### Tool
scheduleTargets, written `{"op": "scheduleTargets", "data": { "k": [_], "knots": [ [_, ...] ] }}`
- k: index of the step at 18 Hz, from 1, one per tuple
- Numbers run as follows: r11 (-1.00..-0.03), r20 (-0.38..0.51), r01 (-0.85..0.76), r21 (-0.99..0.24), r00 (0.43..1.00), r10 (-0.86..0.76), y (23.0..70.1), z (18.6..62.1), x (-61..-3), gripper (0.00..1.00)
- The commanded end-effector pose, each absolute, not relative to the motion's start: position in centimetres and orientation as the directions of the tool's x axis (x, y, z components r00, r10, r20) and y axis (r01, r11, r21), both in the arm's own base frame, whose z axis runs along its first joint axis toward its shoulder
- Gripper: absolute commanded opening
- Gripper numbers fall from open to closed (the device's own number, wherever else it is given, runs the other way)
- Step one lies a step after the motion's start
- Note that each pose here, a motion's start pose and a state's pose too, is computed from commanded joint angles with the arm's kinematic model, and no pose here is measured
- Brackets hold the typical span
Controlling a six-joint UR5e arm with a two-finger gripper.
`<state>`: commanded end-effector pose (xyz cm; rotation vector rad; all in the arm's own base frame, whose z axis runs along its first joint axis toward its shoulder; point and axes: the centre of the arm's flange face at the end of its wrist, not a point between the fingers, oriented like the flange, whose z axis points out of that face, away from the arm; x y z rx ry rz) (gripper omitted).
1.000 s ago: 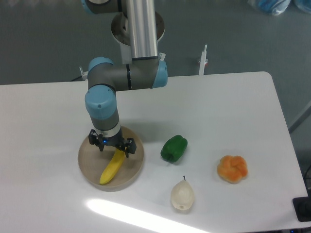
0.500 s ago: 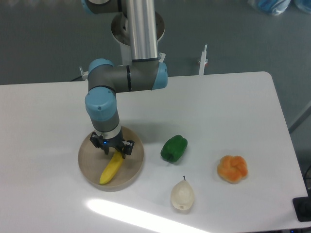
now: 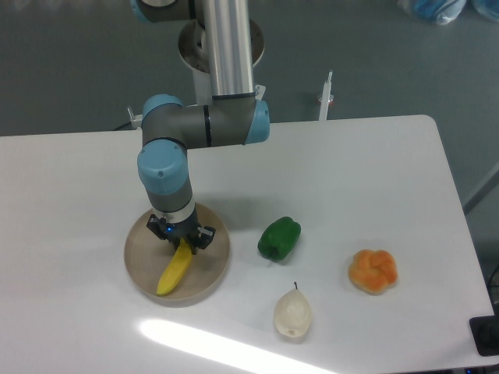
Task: Pick up the banana from the plate
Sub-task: 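Lift the banana off the plate and carry it toward the pear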
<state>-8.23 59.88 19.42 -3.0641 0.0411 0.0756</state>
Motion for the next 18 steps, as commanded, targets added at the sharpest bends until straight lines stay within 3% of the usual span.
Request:
{"op": "scheduleTargets", "data": {
  "k": [5, 8, 18],
  "knots": [
    [-0.983, -0.103, -0.083, -0.161, 0.992, -0.067, 60.8, 25.5, -10.5, 0.39],
    [-0.970, -0.159, -0.115, -0.214, 0.984, -0.082, 59.6, 30.1, -15.5, 0.38],
    [-0.944, -0.267, -0.287, -0.161, 0.934, -0.238, 54.8, 35.7, -30.9, 0.38]
  ]
}}
